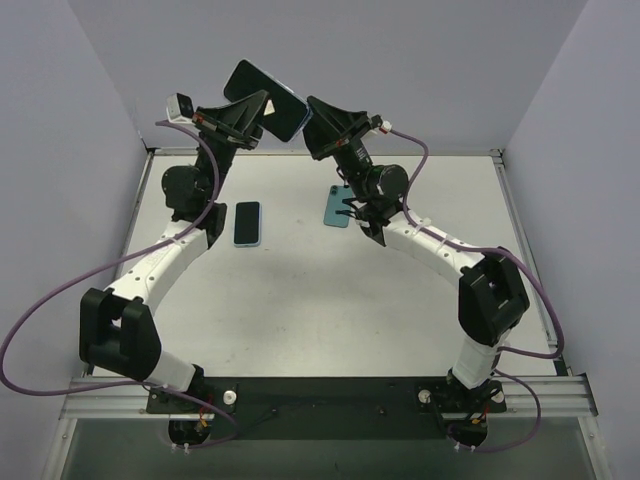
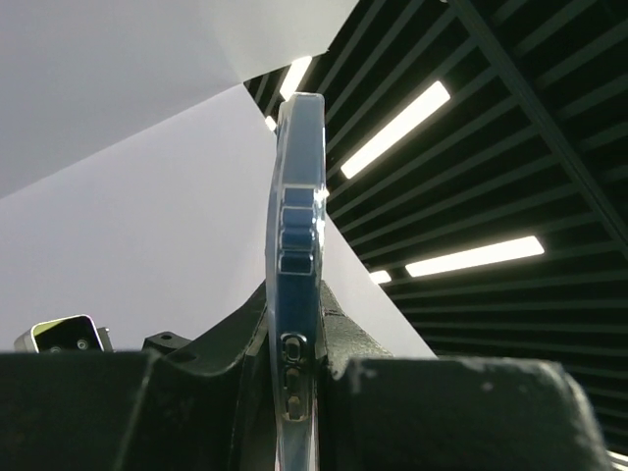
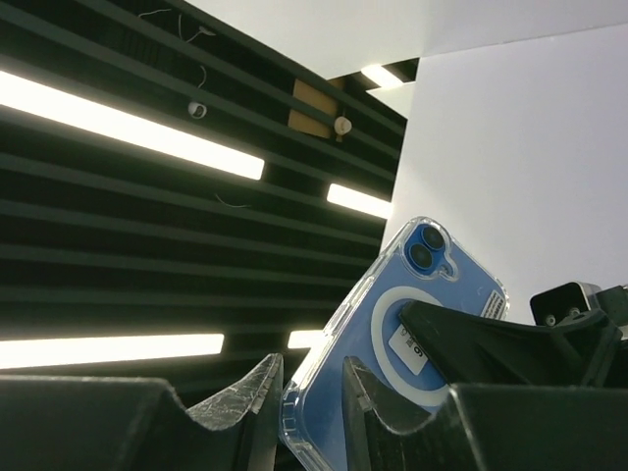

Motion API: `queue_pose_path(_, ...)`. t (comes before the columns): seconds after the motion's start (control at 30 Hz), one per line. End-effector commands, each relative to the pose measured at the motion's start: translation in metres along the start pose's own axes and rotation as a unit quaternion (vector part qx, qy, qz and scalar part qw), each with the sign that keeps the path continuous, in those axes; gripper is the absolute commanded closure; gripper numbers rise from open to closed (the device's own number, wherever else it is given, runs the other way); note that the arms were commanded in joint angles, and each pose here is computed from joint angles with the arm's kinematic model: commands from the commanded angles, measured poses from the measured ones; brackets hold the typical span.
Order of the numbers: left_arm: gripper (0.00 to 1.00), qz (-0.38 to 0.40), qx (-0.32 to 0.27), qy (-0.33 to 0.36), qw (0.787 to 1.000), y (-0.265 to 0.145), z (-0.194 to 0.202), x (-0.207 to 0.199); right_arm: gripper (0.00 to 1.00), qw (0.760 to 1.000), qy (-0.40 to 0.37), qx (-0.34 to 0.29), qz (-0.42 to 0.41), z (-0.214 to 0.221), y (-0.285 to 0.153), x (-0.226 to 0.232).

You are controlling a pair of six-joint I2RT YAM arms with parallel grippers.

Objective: Take the phone out of the phone case
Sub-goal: Remove the phone case from the phone.

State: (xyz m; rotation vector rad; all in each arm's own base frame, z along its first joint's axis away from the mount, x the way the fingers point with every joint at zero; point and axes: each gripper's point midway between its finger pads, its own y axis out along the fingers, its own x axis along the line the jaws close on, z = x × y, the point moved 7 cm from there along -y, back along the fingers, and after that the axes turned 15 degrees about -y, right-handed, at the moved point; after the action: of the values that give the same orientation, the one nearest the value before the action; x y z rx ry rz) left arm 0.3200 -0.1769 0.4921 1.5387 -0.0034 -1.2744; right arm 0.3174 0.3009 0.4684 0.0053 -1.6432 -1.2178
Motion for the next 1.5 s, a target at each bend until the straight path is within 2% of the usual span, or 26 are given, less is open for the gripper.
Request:
queue_pose_path(0.0,1.00,0.319,0.239,0.015,0.917,-0.052,0.104,-0.161,1.00,0.984,0.125,-0.012,-0.125,-0.009,-0.007,0.038)
queue_pose_path(0.23,1.00,0.320,0.232,0.012,0.918,-0.053,0.104,-0.164,1.00,0.993,0.076,0.011,-0.094,-0.002,-0.013,0.030)
queue_pose_path(0.4,1.00,0.321,0.232,0.007,0.918,-0.054,0.105,-0.167,1.00,0.999,-0.014,0.028,0.005,-0.001,-0.032,0.008)
queue_pose_path(0.57,1.00,0.302,0.227,0.010,0.926,-0.055,0.105,-0.162,1.00,0.992,-0.085,0.059,0.069,-0.006,-0.050,0.005)
queue_pose_path(0.6,1.00,0.293,0.225,0.007,0.929,-0.055,0.103,-0.157,0.96,0.988,-0.112,0.070,0.076,-0.006,-0.051,0.005)
queue_pose_path(0.67,1.00,0.265,0.225,0.008,0.938,-0.053,0.101,-0.147,0.82,0.977,-0.145,0.097,0.121,-0.005,-0.058,0.012)
queue_pose_path(0.7,1.00,0.241,0.219,0.008,0.946,-0.053,0.098,-0.137,0.78,0.962,-0.209,0.118,0.130,-0.003,-0.057,0.016)
queue_pose_path(0.73,1.00,0.222,0.213,0.008,0.951,-0.052,0.096,-0.130,0.74,0.945,-0.222,0.138,0.195,0.000,-0.066,0.016)
queue_pose_path(0.77,1.00,0.191,0.203,0.008,0.960,-0.050,0.092,-0.117,0.65,0.929,-0.257,0.149,0.220,0.001,-0.070,0.018)
queue_pose_path(0.8,1.00,0.162,0.196,0.005,0.967,-0.051,0.088,-0.103,0.62,0.916,-0.288,0.154,0.233,0.003,-0.071,0.027)
queue_pose_path(0.83,1.00,0.142,0.191,0.005,0.971,-0.051,0.085,-0.095,0.59,0.886,-0.336,0.166,0.274,0.002,-0.087,0.031)
queue_pose_path(0.9,1.00,0.087,0.182,0.005,0.979,-0.049,0.079,-0.072,0.52,0.866,-0.379,0.152,0.289,-0.002,-0.094,0.044)
queue_pose_path(0.97,1.00,0.055,0.180,0.009,0.982,-0.048,0.075,-0.058,0.46,0.835,-0.429,0.155,0.308,-0.006,-0.104,0.060)
queue_pose_path(1.07,1.00,0.028,0.181,0.004,0.983,-0.049,0.071,-0.040,0.41,0.805,-0.471,0.174,0.316,-0.003,-0.109,0.080)
queue_pose_path(1.2,1.00,-0.001,0.184,-0.007,0.983,-0.048,0.068,-0.022,0.41,0.787,-0.493,0.191,0.318,0.000,-0.112,0.092)
queue_pose_path(1.47,1.00,-0.031,0.191,-0.012,0.981,-0.047,0.069,-0.007,0.41,0.778,-0.508,0.229,0.291,0.020,-0.103,0.094)
